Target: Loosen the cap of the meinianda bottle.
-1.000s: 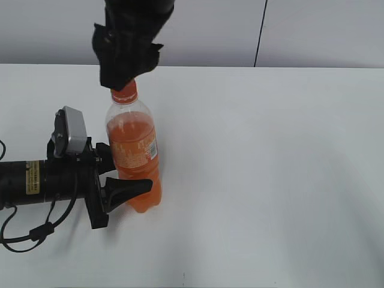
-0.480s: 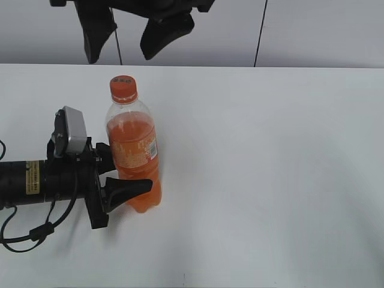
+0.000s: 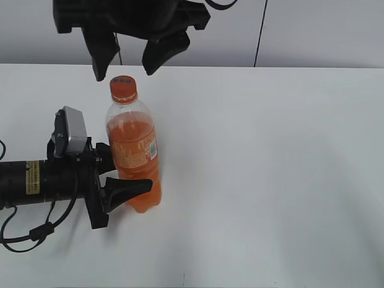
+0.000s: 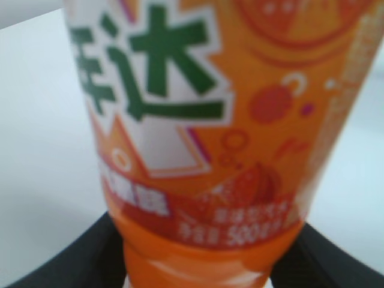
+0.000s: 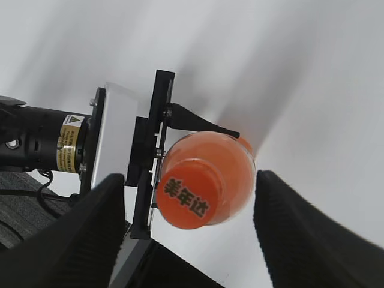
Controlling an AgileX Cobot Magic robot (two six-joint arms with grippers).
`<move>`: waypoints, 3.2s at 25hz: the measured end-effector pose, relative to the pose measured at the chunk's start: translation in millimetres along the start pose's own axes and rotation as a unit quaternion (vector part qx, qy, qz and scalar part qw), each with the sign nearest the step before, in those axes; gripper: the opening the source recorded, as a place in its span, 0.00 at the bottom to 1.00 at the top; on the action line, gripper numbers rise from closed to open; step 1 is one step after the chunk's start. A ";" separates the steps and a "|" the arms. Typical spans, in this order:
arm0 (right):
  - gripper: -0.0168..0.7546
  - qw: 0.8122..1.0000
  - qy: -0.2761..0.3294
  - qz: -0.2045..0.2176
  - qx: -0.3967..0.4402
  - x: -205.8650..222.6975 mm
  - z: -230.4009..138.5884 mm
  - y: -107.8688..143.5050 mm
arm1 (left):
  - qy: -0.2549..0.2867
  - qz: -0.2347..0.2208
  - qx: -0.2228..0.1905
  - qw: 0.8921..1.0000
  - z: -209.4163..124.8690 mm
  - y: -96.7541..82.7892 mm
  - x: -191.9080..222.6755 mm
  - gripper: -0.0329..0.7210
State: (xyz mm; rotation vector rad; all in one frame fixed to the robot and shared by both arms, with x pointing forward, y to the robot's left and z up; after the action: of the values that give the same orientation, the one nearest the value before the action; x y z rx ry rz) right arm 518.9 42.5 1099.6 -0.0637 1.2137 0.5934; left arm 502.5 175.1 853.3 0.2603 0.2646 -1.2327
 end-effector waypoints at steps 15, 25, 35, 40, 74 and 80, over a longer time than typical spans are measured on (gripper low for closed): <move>0.67 1.000 0.026 0.000 0.006 12.1 -7.2 -2.1 | 0.000 0.000 0.000 1.000 0.0 0.0 0.0 0.58; 0.53 1.000 0.025 -0.002 0.005 12.1 -7.0 -2.6 | 0.000 0.000 0.000 1.000 0.0 0.0 0.0 0.58; 0.53 1.000 0.025 -0.002 0.003 12.1 -7.0 -2.6 | 0.000 0.000 0.000 1.000 0.0 0.0 0.0 0.58; 0.53 1.000 0.025 -0.002 0.000 12.1 -7.1 -2.5 | 0.000 0.000 0.000 1.000 0.0 0.0 0.0 0.58; 0.34 0.886 0.021 0.011 -0.463 11.2 -6.7 -2.1 | 0.000 -0.001 0.000 1.000 0.0 -0.2 0.0 0.58; 0.30 0.770 0.014 0.009 -0.638 10.7 -5.3 -2.6 | 0.000 0.001 -0.001 1.000 -0.1 0.1 0.0 0.58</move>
State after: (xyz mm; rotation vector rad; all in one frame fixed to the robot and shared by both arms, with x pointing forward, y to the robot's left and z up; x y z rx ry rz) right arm 517.8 42.6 1087.4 -1.2191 0.6302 1.3513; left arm 502.6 175.1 853.3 0.2584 0.2667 -1.2310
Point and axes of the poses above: a point on each arm's last joint axis where the gripper is mounted, x pointing out along that axis toward the gripper, y along the wrist's bending axis when the last joint is at zero, z = x × y, the point moved 1 cm from there along x, pointing out along that axis toward the gripper, and after that the axes turned 6 degrees about x, right-handed, at the moved point
